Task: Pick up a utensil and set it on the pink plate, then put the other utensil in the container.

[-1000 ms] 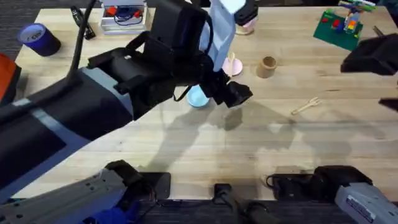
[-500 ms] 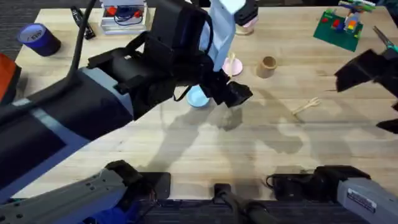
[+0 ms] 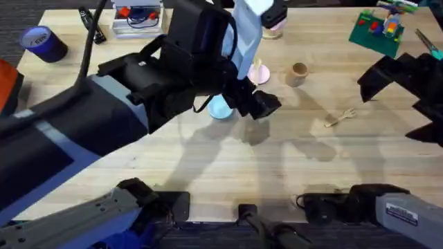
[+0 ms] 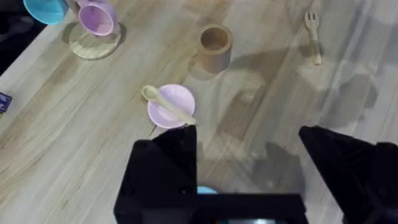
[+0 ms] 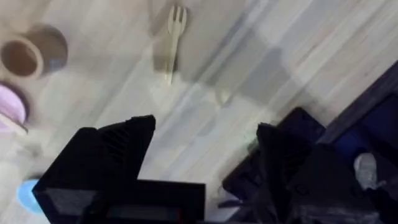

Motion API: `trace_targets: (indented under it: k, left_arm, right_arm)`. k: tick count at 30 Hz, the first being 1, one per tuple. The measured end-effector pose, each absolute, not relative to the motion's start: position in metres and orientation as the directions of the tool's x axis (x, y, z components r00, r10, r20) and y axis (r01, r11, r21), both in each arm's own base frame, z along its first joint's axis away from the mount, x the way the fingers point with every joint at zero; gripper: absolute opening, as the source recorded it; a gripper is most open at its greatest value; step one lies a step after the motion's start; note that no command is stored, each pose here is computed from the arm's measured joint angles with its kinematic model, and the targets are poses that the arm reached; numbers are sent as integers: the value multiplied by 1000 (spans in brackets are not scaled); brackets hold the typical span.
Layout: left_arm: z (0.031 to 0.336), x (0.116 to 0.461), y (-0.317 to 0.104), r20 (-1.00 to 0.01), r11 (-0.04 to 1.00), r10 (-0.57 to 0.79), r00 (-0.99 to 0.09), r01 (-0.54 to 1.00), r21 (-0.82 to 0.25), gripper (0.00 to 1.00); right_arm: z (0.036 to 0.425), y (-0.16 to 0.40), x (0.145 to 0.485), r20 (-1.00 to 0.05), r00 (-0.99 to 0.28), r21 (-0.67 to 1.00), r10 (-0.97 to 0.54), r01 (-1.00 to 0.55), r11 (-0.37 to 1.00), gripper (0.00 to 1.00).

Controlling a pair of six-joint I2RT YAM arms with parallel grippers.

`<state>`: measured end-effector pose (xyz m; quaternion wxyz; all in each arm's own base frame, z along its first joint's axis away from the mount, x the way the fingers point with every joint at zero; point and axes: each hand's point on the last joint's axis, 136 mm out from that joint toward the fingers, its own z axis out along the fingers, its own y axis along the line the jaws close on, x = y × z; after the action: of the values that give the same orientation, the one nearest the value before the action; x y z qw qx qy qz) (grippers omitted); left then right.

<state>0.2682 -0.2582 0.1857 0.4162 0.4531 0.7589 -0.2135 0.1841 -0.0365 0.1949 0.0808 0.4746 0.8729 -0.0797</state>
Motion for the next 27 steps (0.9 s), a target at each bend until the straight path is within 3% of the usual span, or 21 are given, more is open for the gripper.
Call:
trace_targets:
  k: [16,27]
  left_arm:
    - [186,268,-258,-825,498,510,-243,865,53,995]
    - [186,268,-258,-825,498,510,-243,865,53,995]
  right_arm:
    - [132,-51,208,-274,-458,-23,846,882,470,990]
    - [89,-48,229,-152,-420,-49,895,907,417,995]
